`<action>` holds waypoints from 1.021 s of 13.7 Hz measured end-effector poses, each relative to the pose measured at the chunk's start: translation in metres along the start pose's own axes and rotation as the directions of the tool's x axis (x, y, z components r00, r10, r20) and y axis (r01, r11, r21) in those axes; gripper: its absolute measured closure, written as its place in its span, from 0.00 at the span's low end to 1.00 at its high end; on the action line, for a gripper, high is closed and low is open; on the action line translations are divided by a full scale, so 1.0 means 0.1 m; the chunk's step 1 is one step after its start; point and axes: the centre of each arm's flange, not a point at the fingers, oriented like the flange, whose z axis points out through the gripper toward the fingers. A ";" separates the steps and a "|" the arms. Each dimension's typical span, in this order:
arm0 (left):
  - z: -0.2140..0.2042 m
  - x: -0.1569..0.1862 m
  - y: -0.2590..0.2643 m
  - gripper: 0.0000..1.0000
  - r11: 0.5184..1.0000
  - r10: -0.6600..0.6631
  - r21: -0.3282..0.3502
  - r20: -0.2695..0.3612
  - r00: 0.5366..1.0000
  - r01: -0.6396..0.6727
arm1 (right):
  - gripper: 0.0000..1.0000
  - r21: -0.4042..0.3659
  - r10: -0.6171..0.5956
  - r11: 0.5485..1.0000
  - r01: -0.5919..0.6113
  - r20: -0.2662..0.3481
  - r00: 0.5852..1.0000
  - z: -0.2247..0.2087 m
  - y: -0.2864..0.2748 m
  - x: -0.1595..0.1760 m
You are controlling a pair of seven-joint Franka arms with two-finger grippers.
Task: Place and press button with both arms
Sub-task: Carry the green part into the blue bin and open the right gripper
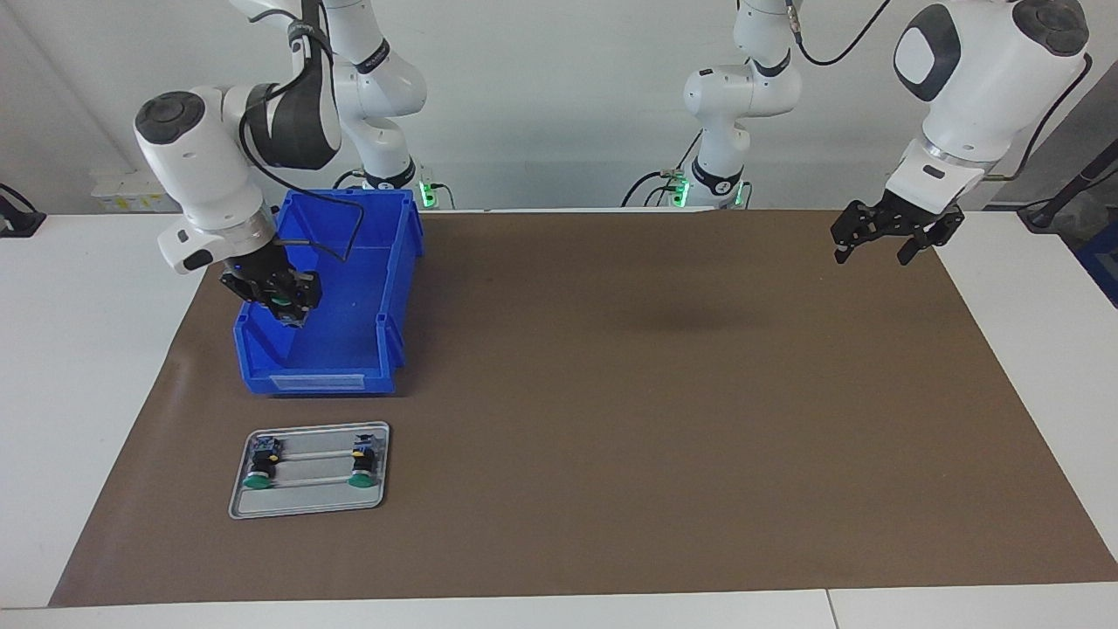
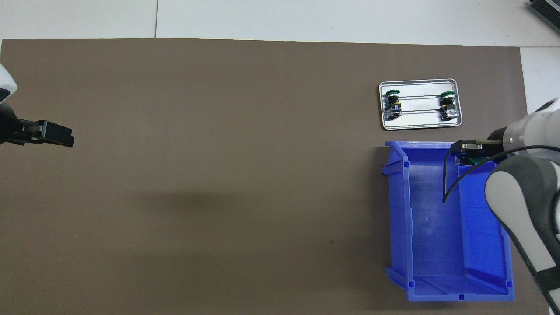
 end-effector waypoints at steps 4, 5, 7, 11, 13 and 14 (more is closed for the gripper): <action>0.00 0.00 0.00 0.00 1.000 0.000 0.000 0.000 1.000 0.000 | 0.64 0.030 -0.049 0.998 0.048 0.015 0.999 0.68 -0.07 -0.33; 0.00 0.00 0.00 0.00 1.000 0.000 0.000 0.000 1.000 0.000 | 0.64 0.032 -0.060 0.998 0.059 0.022 0.998 0.79 -0.02 -0.40; 0.00 0.00 0.00 0.00 1.000 0.000 0.000 0.000 1.000 0.000 | 0.64 0.041 -0.054 0.998 0.053 0.001 0.999 0.97 0.05 -0.50; 0.00 0.00 0.00 0.00 1.000 0.000 0.000 0.000 1.000 0.000 | 0.64 0.067 -0.015 0.998 0.016 -0.009 1.000 1.18 0.06 -0.64; 0.00 0.00 0.00 0.00 1.000 0.000 0.000 0.000 1.000 0.000 | 0.64 0.069 -0.015 0.997 0.016 -0.016 1.000 1.19 0.04 -0.63; 0.00 0.00 0.00 0.00 1.000 0.000 0.000 0.000 1.000 0.000 | 0.63 0.070 -0.017 0.997 0.018 -0.015 1.000 1.20 0.02 -0.63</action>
